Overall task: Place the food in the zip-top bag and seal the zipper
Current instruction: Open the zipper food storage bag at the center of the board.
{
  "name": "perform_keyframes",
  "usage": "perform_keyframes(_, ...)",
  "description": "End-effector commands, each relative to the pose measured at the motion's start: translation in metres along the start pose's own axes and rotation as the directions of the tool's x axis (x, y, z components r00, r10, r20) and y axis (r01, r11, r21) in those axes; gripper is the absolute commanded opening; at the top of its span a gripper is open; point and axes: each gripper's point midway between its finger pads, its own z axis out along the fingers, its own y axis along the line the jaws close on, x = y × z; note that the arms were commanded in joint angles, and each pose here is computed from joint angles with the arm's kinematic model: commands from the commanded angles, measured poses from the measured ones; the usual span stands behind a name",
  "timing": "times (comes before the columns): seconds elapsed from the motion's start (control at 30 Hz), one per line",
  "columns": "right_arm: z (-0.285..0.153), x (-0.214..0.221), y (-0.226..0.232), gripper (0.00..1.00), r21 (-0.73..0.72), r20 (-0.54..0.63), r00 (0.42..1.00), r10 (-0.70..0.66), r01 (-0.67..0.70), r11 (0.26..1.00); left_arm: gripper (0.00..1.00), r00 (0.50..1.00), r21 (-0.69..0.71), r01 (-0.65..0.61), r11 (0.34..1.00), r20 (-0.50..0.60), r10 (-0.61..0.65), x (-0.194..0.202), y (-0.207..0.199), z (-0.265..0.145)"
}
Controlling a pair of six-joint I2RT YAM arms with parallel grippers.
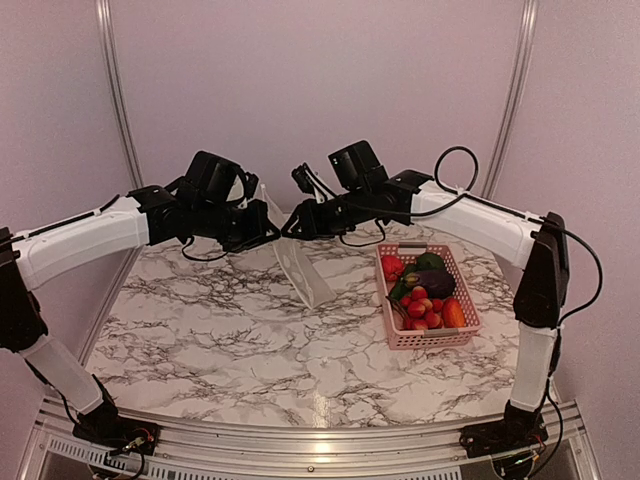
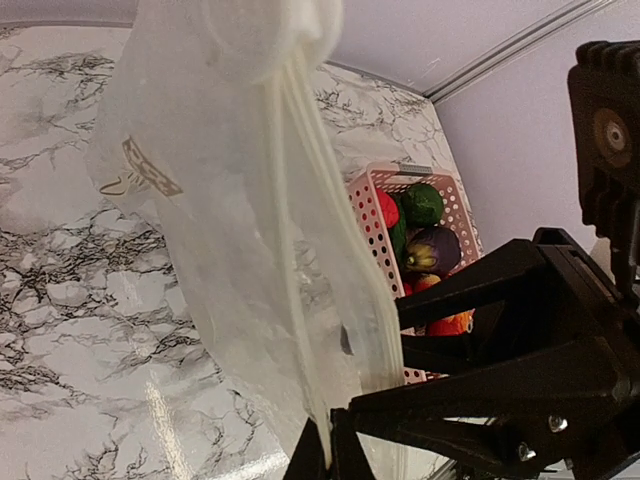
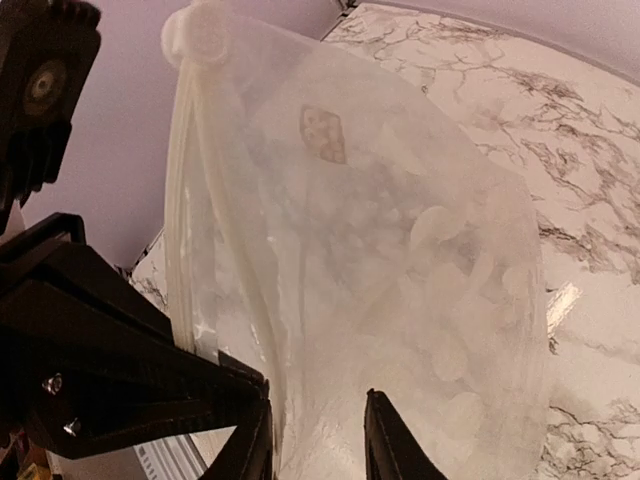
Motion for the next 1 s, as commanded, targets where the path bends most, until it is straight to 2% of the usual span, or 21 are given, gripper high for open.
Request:
perform_keyframes(0.0,-0.003,-0.01,-0.012,0.19,0.121,0.023,1.0,0.008,-0.011,0.993,0.0,1.0,0.006,-0.023,1.0,0.008,0.023,-0.007,-0.008,-0.001)
perform_keyframes(0.07,-0.007,-0.014,-0.015,0.01,0.147,0.041,0.999,0.015,-0.021,0.989,0.01,1.0,-0.038,-0.018,0.999,0.01,0.019,-0.007,0.0,-0.001)
perform_keyframes(0.1,-0.01,-0.017,-0.013,0.0,0.141,0.054,0.998,0.016,-0.023,0.99,0.08,1.0,-0.057,-0.014,0.998,0.013,0.015,-0.008,0.004,-0.001)
perform_keyframes(0.17,-0.011,-0.019,-0.006,0.0,0.104,0.07,0.998,0.012,-0.019,0.994,0.27,1.0,-0.074,-0.009,0.997,0.021,0.01,-0.007,0.008,-0.001)
perform_keyframes(0.2,-0.011,-0.02,-0.002,0.0,0.081,0.076,0.997,0.006,-0.012,0.997,0.32,1.0,-0.08,-0.004,0.997,0.024,0.006,-0.007,0.01,-0.001)
perform_keyframes(0.27,-0.013,-0.023,0.004,0.0,0.048,0.098,0.995,-0.005,0.0,0.999,0.38,1.0,-0.082,-0.001,0.997,0.023,0.003,-0.005,0.012,0.003)
perform_keyframes(0.37,-0.017,-0.026,0.008,0.0,0.033,0.133,0.991,-0.017,0.013,0.999,0.4,1.0,-0.075,0.0,0.997,0.01,0.001,-0.001,0.013,0.01)
perform_keyframes(0.63,-0.016,-0.031,0.014,0.0,-0.005,0.153,0.988,-0.024,0.025,1.0,0.39,1.0,-0.103,-0.003,0.995,0.03,0.006,-0.004,0.019,0.021)
perform_keyframes(0.77,-0.02,-0.034,0.016,0.0,-0.006,0.173,0.985,-0.025,0.026,1.0,0.36,1.0,-0.196,0.001,0.981,0.026,0.004,-0.003,0.035,0.029)
perform_keyframes(0.87,-0.027,-0.04,0.009,0.0,0.05,0.203,0.979,-0.019,0.009,0.999,0.25,0.999,-0.291,0.003,0.957,0.042,0.01,-0.005,0.051,0.024)
perform_keyframes(0.97,-0.037,-0.039,-0.019,0.0,0.22,0.194,0.981,0.001,-0.045,0.975,0.11,0.992,-0.404,0.019,0.915,0.118,0.032,-0.017,0.069,-0.002)
